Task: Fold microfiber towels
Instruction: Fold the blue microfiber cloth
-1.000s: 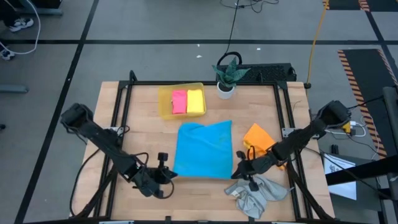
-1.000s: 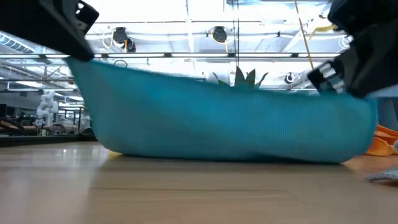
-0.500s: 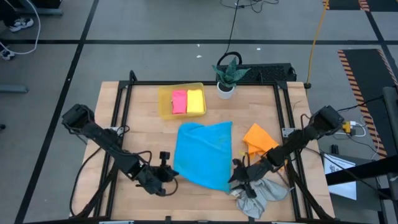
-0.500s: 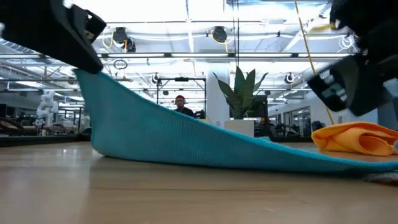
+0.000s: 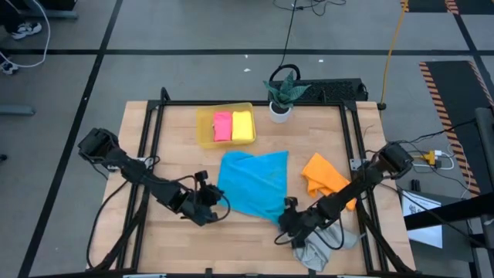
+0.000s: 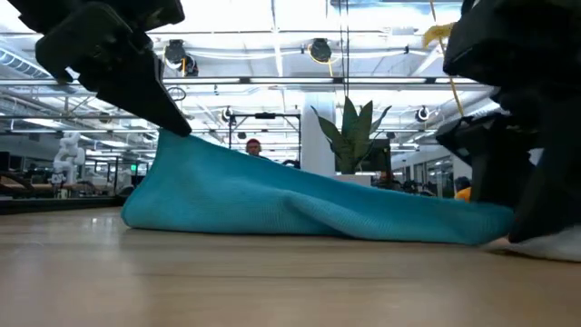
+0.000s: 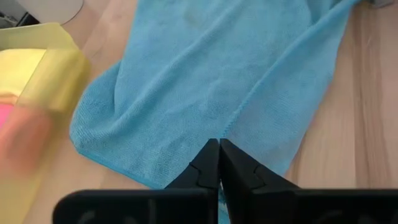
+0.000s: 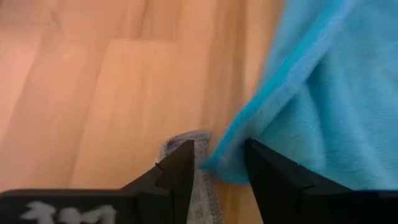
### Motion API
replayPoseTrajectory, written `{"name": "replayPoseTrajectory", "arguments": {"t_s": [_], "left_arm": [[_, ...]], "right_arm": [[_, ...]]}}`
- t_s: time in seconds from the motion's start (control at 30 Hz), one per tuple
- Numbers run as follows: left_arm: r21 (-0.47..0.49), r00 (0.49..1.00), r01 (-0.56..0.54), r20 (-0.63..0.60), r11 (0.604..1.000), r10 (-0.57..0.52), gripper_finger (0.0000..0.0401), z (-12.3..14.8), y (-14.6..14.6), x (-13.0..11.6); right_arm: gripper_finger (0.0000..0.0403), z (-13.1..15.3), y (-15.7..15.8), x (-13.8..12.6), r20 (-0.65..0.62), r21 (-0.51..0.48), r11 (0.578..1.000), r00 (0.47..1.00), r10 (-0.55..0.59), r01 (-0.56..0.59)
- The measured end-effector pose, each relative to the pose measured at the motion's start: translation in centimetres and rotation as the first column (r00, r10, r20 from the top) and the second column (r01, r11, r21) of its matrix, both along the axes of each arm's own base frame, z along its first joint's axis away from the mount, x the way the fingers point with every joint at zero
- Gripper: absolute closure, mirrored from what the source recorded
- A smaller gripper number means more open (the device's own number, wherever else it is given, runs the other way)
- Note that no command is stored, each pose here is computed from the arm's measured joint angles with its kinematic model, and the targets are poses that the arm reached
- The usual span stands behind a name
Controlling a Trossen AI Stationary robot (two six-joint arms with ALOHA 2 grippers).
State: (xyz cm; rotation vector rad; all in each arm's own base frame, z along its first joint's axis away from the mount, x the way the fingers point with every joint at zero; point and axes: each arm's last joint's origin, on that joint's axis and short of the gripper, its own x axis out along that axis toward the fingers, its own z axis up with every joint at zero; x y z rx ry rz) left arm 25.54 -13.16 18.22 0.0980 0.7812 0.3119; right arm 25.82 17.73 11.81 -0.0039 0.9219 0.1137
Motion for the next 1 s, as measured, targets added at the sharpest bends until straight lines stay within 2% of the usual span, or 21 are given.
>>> {"name": "replayPoseTrajectory", "arguments": {"t_s": [0.13, 0.37, 0.47, 0.6, 0.73, 0.83, 0.9, 1.0], "left_arm": [[0.003, 1.0, 0.018, -0.001, 1.0, -0.018, 0.0397, 0.0, -0.4, -0.2], [0.026, 0.995, 0.101, 0.004, 0.995, -0.101, 0.0393, 0.2, -1.7, -0.7], [0.034, 0.977, 0.213, 0.024, 0.976, -0.214, 0.0396, 1.2, -2.8, -1.5], [0.059, 0.943, 0.308, 0.112, 0.95, -0.313, 0.0392, 3.9, -4.0, -2.7], [0.069, 0.879, 0.374, 0.29, 0.925, -0.377, 0.0397, 8.8, -5.2, -3.5], [0.118, 0.799, 0.435, 0.406, 0.893, -0.443, 0.0395, 12.8, -6.1, -4.2], [0.169, 0.744, 0.465, 0.457, 0.869, -0.487, 0.0398, 15.4, -6.6, -4.6], [0.233, 0.688, 0.486, 0.493, 0.843, -0.533, 0.0396, 18.6, -7.1, -5.1]], "right_arm": [[0.0304, 0.3, -0.2, 0.0, 0.044, -0.054, 0.997, 0.998, -0.048, 0.05], [0.0392, 1.4, -0.5, -0.6, 0.039, -0.077, 0.996, 0.998, -0.05, 0.053], [0.0395, 3.5, -0.4, -1.2, 0.113, -0.071, 0.995, 0.992, -0.058, 0.066], [0.04, 7.9, 0.0, -2.7, 0.288, -0.069, 0.997, 0.958, -0.011, 0.033], [0.04, 12.9, 0.4, -4.3, 0.518, -0.04, 0.999, 0.854, 0.051, -0.035], [0.0401, 15.9, 0.6, -5.5, 0.651, -0.039, 0.994, 0.752, 0.106, -0.106], [0.0401, 17.4, 0.7, -6.1, 0.72, -0.035, 0.99, 0.684, 0.118, -0.135], [0.0402, 19.2, 0.6, -6.9, 0.794, -0.008, 0.988, 0.599, 0.101, -0.157]]}}
